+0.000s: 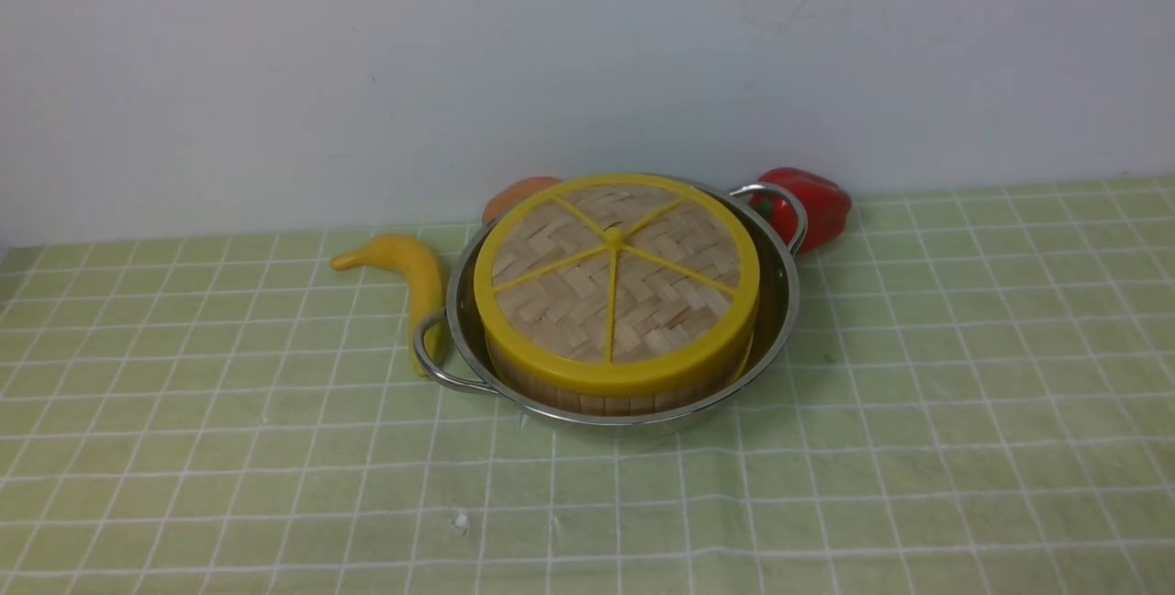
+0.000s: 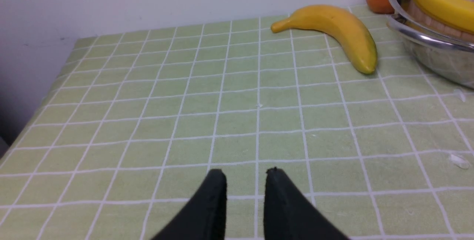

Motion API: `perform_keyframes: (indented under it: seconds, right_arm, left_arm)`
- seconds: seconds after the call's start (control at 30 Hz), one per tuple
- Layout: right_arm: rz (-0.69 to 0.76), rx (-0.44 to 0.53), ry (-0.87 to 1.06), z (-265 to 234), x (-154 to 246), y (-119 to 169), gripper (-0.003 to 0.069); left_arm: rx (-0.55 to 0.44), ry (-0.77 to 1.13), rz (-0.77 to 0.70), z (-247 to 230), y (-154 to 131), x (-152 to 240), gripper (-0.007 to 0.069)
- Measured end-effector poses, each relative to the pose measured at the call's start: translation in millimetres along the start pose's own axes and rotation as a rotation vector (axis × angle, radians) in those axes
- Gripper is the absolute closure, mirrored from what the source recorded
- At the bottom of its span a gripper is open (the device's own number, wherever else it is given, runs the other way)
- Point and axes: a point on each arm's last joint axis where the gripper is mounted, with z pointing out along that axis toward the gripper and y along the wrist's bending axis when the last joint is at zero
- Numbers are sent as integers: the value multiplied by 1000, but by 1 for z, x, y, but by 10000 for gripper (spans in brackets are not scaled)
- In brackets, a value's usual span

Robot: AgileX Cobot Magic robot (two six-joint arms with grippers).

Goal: Place the steamer in the pot on the green tablecloth, and put the lid on the steamer.

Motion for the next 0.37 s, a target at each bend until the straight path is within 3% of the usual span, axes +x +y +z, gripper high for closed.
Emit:
perform_keyframes:
  seconds: [0.37]
  right_arm:
    - [0,0,0,0,0,0,419]
  left_arm:
    - [0,0,0,0,0,0,454]
